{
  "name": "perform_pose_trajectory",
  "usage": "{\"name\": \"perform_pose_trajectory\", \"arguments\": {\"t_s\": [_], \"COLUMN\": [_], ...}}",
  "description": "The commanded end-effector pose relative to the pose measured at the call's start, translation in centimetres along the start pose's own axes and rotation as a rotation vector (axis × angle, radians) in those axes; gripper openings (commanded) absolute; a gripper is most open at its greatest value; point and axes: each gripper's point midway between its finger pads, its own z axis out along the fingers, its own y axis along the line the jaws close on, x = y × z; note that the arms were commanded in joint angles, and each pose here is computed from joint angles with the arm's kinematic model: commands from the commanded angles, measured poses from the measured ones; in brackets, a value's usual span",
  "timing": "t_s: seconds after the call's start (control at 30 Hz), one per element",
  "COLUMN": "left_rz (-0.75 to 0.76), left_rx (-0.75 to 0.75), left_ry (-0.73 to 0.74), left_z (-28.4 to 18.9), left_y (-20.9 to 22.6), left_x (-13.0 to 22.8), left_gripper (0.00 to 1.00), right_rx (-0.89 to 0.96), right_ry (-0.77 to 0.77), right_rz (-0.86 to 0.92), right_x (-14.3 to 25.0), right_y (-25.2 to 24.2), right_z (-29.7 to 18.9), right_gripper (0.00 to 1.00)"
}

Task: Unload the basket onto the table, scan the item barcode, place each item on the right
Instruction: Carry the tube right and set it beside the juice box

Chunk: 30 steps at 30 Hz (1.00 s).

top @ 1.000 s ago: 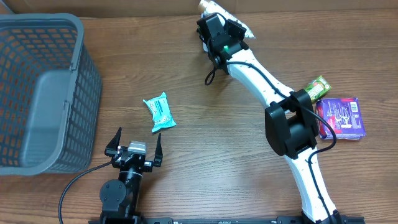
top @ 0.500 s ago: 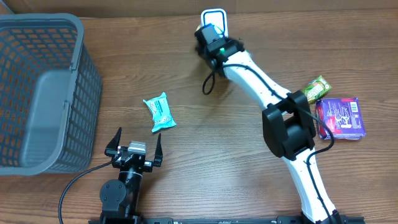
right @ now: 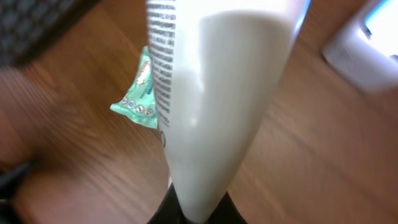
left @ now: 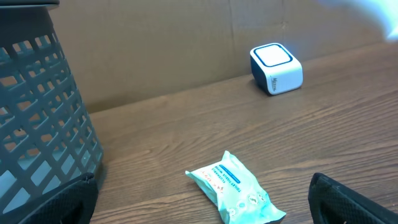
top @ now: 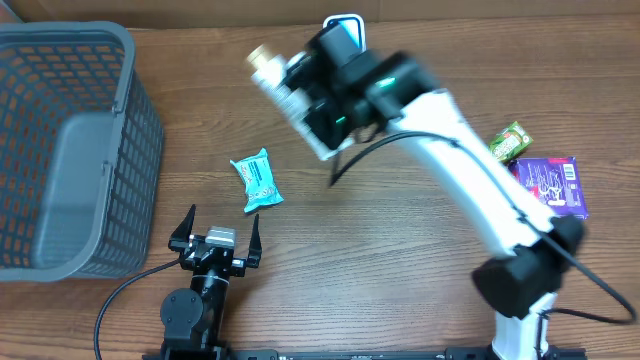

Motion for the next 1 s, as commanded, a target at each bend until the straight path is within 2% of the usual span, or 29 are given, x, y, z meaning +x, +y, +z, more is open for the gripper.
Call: {"name": "perform_pose_trajectory", "arguments": {"t_s": [0.0,0.23,0.4,0.53,0.67,0.8,0.9,0.97], "left_rz": [-0.004,-0.004,-0.004,-0.004,-0.004,-0.004,-0.004,-0.004], "left_rx": [-0.006,-0.006,-0.006,-0.006,-0.006,-0.006,-0.006,-0.006], "left_ry": [0.002,0.002,0.002,0.002,0.002,0.002,0.002,0.002], "left_z": [0.0,0.0,0.0,0.0,0.0,0.0,0.0,0.0], "left_y": [0.1,0.1,0.1,0.1,0.1,0.1,0.1,0.1], "left_x": [0.2,0.1,0.2,0.2,0.2,0.2,0.1,0.2], "left_gripper": [1.00,1.00,1.00,1.00,1.00,1.00,1.00,1.00], "right_rx": [0.016,0.196,0.314,0.394,0.424,0.427,0.314,0.248], "right_ry": [0.032,0.095,0.089,0.068,0.068,0.106,0.135,0.135], "right_rz": [0.482,0.979,1.264,1.357,1.405,1.451,1.384,1.334], "right_x": [2.2,9.8,16.8,20.5,22.6,24.3,24.0,23.3], "right_y": [-6.2,-17.0,-22.9,-25.7,-27.4,-27.6,-26.5,-25.8], "right_z": [-1.1,0.1,3.7,4.7,3.7,2.7,2.9,3.0], "right_gripper": [0.04,0.04,0.04,0.04,0.04,0.22,0.51,0.60]}}
